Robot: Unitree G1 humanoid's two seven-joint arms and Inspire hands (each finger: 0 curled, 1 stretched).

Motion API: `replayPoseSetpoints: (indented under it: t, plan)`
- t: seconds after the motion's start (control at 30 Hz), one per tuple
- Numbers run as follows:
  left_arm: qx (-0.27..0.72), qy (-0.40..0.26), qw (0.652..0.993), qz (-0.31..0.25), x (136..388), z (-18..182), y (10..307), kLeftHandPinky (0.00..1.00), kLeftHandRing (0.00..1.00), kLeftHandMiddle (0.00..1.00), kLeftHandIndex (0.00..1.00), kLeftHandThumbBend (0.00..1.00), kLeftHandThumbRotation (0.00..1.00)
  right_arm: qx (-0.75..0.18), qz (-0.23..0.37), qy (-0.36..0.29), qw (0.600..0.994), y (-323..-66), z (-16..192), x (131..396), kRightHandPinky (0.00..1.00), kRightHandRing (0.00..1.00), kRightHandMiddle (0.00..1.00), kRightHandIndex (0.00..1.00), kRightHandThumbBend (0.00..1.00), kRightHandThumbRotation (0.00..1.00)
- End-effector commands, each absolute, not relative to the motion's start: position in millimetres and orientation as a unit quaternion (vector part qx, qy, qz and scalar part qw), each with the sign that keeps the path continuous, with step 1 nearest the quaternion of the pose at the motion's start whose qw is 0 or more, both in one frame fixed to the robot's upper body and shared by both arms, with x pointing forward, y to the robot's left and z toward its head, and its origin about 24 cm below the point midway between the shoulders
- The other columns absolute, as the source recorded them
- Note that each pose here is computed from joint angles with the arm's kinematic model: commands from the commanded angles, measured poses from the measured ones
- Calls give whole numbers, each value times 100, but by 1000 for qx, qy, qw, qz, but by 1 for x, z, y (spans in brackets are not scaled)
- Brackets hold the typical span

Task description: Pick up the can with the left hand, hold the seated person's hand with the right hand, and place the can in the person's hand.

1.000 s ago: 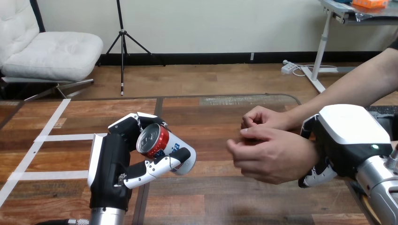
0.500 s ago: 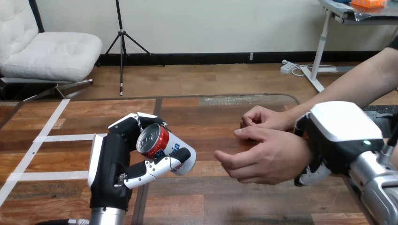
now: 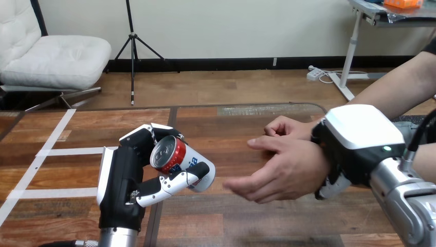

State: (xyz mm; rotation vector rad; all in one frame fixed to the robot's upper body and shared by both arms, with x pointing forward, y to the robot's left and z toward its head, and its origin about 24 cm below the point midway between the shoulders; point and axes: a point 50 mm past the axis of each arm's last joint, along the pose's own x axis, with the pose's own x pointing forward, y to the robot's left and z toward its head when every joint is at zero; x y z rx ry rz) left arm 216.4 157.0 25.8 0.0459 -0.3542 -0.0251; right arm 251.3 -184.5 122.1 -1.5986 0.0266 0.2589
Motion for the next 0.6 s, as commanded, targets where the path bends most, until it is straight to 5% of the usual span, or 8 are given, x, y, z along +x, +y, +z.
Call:
replayPoseSetpoints:
  t: [0.0, 0.57]
  plan:
    - [22, -231, 973, -18, 233, 47, 152, 37, 40, 43, 45, 75, 0, -715, 105, -83, 686, -157, 154, 259, 19, 25, 35, 50, 89, 0]
    - [23, -239, 970, -32, 237, 53, 150, 37, 40, 43, 45, 75, 0, -717, 110, -94, 682, -154, 147, 262, 22, 28, 38, 50, 91, 0]
